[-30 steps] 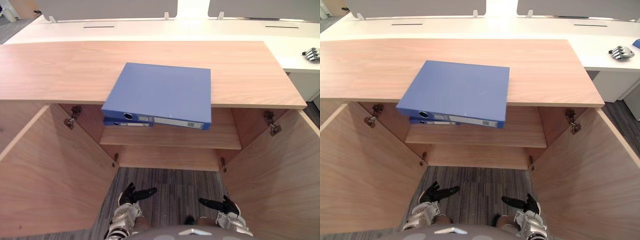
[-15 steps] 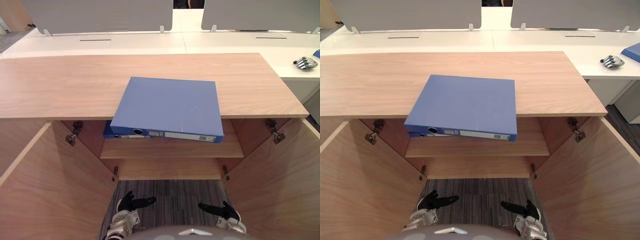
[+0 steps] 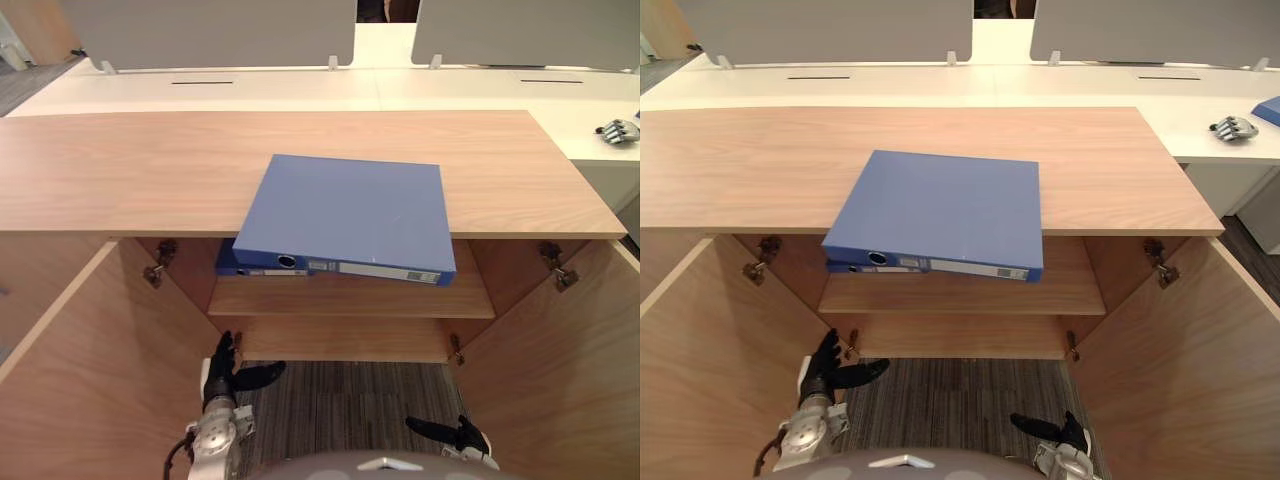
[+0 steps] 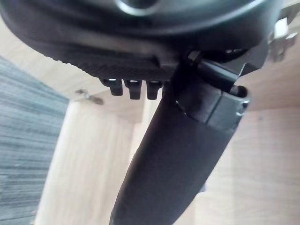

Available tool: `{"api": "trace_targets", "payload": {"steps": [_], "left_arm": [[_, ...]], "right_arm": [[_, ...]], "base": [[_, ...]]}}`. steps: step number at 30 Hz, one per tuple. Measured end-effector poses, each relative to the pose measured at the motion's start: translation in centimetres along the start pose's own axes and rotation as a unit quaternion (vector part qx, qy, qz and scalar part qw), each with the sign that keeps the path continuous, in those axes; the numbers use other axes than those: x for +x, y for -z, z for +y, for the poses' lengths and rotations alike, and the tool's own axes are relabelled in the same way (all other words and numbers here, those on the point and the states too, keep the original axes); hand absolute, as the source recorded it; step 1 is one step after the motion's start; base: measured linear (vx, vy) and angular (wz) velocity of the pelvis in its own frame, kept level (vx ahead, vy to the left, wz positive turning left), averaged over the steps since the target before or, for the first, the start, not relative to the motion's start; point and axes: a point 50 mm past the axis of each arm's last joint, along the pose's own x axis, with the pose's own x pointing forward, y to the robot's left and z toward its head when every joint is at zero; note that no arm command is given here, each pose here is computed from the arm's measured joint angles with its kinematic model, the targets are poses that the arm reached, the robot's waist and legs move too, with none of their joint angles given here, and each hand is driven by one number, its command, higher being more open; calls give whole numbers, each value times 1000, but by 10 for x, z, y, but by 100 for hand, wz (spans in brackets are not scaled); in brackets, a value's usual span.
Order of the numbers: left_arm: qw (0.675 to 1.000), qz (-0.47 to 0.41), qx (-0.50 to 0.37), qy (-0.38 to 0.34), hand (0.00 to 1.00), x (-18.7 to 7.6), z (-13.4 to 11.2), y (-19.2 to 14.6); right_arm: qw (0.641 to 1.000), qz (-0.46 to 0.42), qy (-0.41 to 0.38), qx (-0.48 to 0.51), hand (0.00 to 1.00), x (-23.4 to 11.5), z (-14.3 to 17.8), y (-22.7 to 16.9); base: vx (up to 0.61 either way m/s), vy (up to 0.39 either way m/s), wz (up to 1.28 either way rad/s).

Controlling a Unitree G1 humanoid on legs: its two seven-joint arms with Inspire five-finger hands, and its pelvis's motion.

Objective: Walk over to the cabinet, pick up the folder, carry it to the office cabinet, place the folder inside the office cabinet, then close the office cabinet door

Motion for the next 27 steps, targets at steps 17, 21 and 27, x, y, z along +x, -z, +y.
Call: {"api": "trace_targets", "payload": {"steps": [17, 21, 27], "left_arm": [[970, -239, 2, 48, 100, -37, -19, -97], [953, -302, 22, 11, 100, -46, -13, -120], [941, -332, 49, -41, 100, -49, -4, -131]], "right_arm": [[1000, -5, -18, -22, 100, -5, 8, 6], [1000, -2, -17, -23, 100, -6, 8, 8], [999, 8, -16, -29, 100, -6, 7, 13]], "base": [[-41, -28, 10], [17, -17, 4], [-19, -14, 7]]}}
